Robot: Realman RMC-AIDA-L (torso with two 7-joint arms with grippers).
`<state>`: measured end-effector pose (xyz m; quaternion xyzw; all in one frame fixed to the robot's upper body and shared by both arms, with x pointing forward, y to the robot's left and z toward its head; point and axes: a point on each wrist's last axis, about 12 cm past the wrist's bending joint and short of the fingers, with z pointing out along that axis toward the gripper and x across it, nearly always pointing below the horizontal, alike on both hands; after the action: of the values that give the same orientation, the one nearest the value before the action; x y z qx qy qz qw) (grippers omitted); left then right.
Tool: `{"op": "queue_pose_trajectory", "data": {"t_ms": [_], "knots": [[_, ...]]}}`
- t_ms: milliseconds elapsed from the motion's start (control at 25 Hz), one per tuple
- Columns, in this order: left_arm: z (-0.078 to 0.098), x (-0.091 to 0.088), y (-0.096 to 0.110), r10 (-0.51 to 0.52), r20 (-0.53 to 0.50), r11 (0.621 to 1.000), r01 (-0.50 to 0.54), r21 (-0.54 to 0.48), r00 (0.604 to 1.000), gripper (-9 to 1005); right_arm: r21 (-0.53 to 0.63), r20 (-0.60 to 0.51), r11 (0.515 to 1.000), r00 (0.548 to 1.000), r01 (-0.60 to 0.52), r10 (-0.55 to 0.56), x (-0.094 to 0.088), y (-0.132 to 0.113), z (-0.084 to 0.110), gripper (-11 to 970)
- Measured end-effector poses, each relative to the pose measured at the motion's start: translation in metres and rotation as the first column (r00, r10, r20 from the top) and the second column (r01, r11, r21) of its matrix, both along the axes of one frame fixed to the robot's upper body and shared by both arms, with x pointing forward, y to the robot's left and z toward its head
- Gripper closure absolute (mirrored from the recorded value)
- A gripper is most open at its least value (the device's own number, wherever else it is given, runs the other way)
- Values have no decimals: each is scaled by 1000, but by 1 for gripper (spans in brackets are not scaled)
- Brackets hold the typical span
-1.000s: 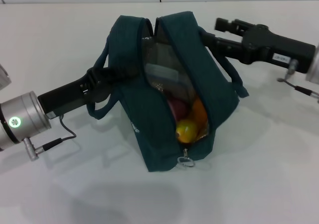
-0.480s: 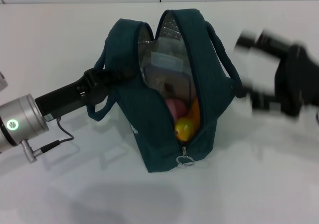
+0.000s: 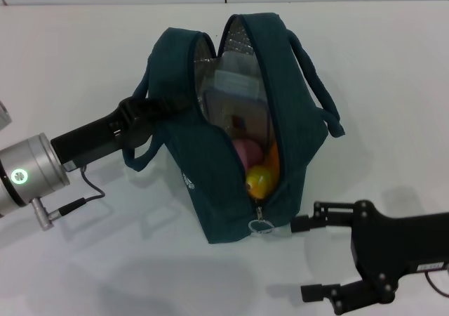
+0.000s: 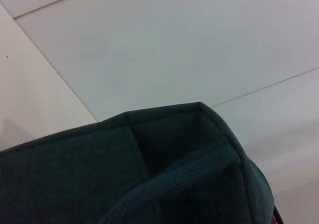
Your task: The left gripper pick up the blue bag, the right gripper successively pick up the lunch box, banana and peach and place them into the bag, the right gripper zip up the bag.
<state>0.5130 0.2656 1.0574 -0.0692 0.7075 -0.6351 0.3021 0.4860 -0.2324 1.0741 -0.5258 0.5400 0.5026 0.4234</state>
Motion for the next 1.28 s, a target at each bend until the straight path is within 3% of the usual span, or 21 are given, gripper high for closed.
{"op": "queue_pose_trajectory", "data": {"t_ms": [400,960,1280], "knots": [[-1,-1,-1,-2,-2,1000,2,-1,1000,960,-127,-53,988,994,85,-92,0,1,-27,144],[-1,-1,-3,-7,-5,1000,7,-1,1000,961,-147,-54,979,988,139,-148,7,7,-33,155],[-1,-1,-3,-11,-5,1000,11,-2,1000,960,-186,-32,976,992,114,-122,13,22,-35,161]]}}
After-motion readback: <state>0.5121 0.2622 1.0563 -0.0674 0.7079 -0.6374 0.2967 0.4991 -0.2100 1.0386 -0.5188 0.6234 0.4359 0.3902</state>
